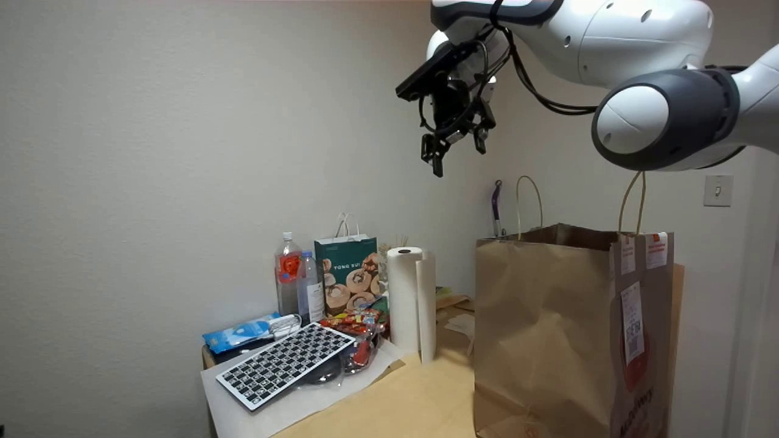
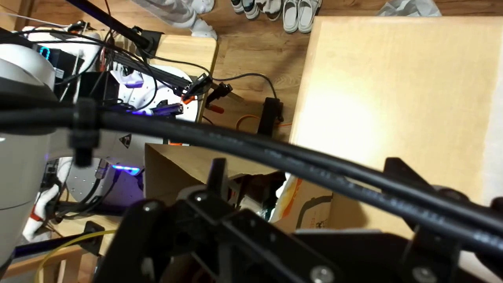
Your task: Move the paper bag
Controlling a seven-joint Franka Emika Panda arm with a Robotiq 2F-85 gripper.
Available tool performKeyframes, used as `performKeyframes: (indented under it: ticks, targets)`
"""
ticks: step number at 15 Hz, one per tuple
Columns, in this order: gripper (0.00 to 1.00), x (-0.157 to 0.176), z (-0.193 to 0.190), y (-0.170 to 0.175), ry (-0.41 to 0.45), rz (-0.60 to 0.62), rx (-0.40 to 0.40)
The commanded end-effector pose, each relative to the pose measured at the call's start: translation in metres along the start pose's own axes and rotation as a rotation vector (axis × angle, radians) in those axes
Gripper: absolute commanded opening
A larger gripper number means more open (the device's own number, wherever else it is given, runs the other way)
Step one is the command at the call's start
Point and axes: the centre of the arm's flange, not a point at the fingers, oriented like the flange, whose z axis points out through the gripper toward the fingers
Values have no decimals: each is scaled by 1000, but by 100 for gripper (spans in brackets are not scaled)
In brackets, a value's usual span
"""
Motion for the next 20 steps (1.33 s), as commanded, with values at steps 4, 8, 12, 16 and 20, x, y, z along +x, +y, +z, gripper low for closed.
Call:
performKeyframes:
  ticks: [4, 8, 12, 16, 20]
  targets:
    - [100, 15, -9, -2, -27, 17, 50]
    - [100, 19, -3, 12, 15, 91, 44]
    - [100, 44, 2, 57, 50, 302, 51]
    - [100, 49, 1, 71, 34, 411, 24]
    - [100, 59, -29, 40, 73, 333, 23]
